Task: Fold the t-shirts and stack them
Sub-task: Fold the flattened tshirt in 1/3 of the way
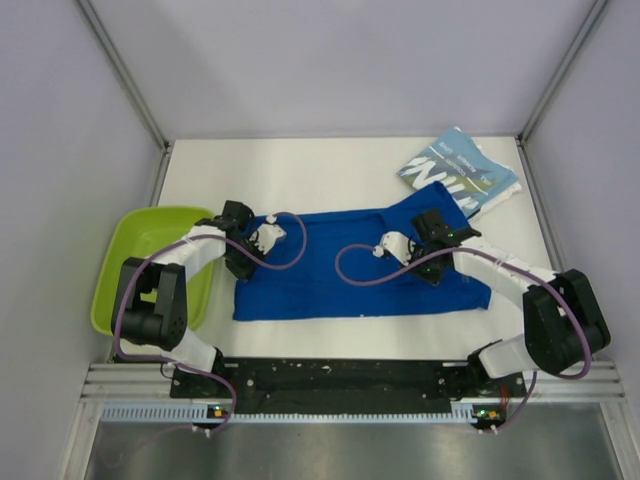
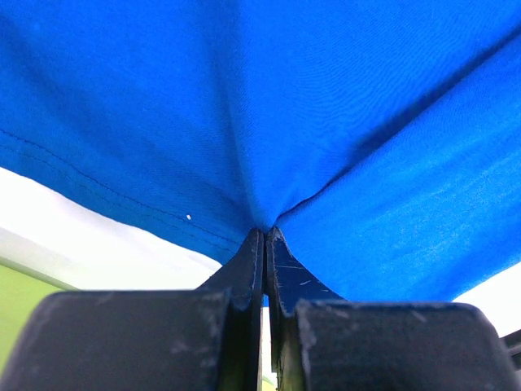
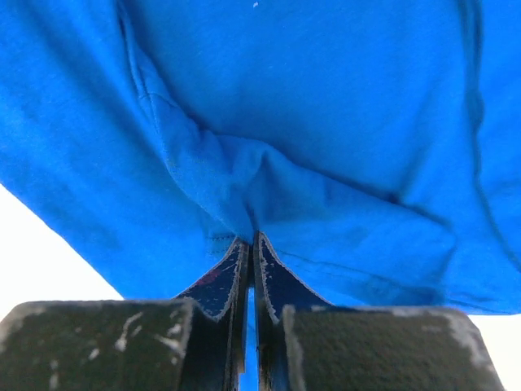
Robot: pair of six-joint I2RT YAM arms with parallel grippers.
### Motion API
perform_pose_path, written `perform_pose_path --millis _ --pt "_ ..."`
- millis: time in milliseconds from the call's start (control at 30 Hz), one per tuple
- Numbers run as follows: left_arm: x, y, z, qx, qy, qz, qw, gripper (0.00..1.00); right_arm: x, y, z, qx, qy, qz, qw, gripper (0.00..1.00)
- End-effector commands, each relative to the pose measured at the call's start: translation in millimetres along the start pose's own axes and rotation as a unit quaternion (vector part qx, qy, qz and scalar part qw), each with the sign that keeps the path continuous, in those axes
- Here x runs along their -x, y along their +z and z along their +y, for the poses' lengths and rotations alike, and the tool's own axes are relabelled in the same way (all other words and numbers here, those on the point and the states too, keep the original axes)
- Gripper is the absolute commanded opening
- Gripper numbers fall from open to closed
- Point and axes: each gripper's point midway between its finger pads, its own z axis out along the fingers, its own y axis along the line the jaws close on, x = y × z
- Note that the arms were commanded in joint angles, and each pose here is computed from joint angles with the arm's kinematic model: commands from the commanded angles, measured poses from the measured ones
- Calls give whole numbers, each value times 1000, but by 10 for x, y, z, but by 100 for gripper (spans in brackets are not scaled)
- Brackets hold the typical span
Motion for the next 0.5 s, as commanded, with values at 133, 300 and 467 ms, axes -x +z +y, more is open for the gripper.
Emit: perform_pose_path --millis 133,300,467 --pt "15 -28 34 10 -5 -6 1000 0 691 -7 -525 -92 -165 -22 982 0" --pt "9 -42 27 11 -4 -9 1000 0 930 88 -786 -131 -222 -25 966 0" --pt "2 -28 36 12 -4 -6 1000 0 1215 143 -811 -146 -280 -63 947 1"
